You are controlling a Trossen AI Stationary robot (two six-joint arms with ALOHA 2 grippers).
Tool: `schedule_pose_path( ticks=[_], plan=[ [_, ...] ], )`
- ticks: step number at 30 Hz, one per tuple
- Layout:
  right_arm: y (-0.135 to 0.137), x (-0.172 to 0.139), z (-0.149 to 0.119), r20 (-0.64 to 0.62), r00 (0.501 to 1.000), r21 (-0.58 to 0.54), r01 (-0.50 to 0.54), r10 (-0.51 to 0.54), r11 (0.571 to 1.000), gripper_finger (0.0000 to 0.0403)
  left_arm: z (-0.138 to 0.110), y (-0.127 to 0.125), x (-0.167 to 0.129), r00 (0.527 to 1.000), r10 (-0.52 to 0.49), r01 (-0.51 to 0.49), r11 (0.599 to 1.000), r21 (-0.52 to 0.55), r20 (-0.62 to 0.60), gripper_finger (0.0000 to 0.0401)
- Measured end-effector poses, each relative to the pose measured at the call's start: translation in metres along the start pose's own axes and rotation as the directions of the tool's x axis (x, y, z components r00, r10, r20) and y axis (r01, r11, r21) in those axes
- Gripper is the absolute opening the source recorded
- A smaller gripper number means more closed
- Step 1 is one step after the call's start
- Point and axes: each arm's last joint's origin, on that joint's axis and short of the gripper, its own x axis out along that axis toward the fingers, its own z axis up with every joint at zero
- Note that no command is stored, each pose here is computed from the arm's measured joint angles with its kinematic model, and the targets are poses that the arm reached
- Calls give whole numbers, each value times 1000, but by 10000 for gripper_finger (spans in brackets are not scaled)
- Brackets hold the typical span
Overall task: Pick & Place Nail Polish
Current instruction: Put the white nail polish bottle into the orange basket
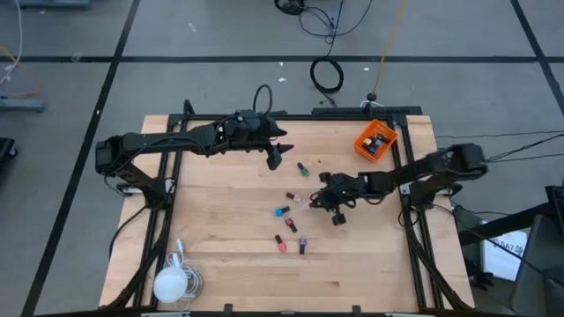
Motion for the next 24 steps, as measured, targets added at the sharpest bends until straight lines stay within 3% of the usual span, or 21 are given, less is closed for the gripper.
schedule_pose_path(
  ticks=[10,18,21,24],
  plan=[
    [16,-38,13,17,969,-100,245,-245,964,48,-24,-4,37,997,-15,15,1000,-13,-74,243],
    [21,-45,15,-36,822,-273,538,-568,797,48,-41,-2,66,996,-11,-5,984,-176,-91,243],
    [23,-46,15,-48,776,-315,585,-629,747,48,-43,-2,71,997,-14,1,983,-182,-70,243],
    [25,-47,15,-48,754,-327,607,-655,724,48,-42,-3,74,999,-19,9,972,-237,-42,243]
  ],
)
